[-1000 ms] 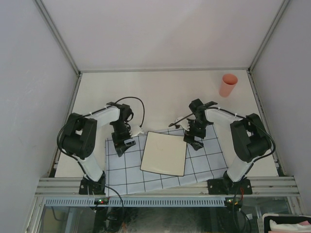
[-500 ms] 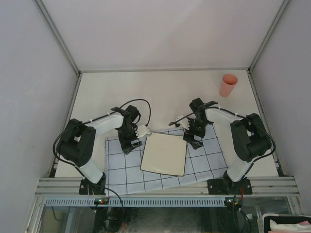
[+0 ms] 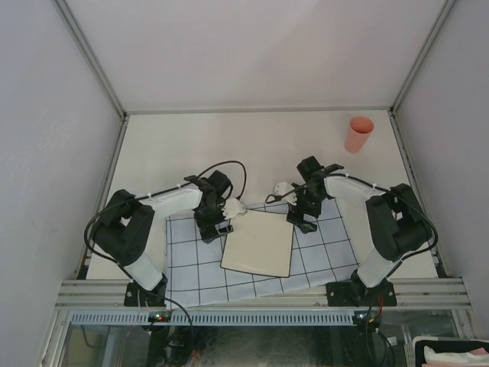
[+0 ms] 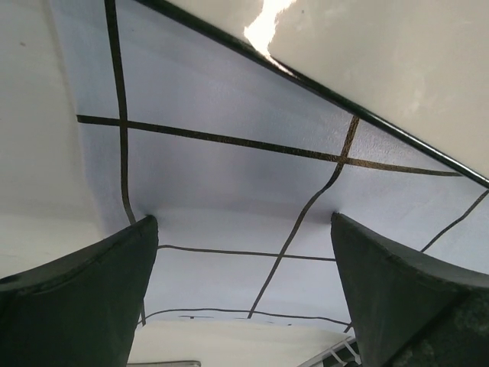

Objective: Set the dinner table for one person
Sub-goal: Adjust the napkin at the center of the board.

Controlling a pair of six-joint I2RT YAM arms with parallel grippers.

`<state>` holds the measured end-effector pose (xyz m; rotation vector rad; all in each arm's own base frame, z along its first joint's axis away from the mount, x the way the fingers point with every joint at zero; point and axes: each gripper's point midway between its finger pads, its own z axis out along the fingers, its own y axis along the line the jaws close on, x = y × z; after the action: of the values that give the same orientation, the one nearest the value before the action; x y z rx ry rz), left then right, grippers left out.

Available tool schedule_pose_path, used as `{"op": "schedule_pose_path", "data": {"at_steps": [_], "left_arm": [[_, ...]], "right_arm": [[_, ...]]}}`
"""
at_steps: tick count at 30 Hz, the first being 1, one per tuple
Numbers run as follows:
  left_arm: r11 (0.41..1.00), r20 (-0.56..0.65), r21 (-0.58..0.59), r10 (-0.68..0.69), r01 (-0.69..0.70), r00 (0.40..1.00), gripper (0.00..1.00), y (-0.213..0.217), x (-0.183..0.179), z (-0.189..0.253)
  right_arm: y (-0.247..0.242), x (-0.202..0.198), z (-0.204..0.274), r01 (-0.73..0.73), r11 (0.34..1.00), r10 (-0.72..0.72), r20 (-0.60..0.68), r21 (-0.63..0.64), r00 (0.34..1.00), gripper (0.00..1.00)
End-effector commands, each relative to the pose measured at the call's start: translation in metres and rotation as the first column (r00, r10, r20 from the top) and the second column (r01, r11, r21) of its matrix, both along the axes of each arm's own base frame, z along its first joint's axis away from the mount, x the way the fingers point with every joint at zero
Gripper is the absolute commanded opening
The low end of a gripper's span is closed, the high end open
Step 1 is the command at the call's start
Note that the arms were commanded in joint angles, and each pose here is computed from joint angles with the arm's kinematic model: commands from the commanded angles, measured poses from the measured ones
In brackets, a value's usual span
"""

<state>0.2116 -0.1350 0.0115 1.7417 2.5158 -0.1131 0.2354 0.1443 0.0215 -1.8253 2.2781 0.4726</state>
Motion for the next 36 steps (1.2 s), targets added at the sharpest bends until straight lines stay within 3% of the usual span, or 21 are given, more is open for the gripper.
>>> {"op": "schedule_pose_path", "data": {"at_steps": [1, 17, 36], "left_arm": [[0.999, 0.022, -0.039, 0.0, 0.001, 1.0, 1.0, -0.02, 0.016, -0.02], [0.999, 0.109, -0.017, 0.033, -0.032, 0.993, 1.0, -0.037, 0.065, -0.006], [0.996, 0.094, 0.001, 0.083, -0.084, 0.992, 1.0, -0.035, 0.106, 0.004]], "right_arm": [[0.0, 0.02, 0.004, 0.035, 0.999, -0.035, 0.088, -0.002, 0.996, 1.0], [-0.001, 0.058, 0.0, 0.084, 0.996, -0.08, 0.148, -0.02, 0.986, 1.0], [-0.014, 0.096, -0.008, 0.147, 0.989, -0.147, 0.147, 0.009, 0.978, 1.0]]}}
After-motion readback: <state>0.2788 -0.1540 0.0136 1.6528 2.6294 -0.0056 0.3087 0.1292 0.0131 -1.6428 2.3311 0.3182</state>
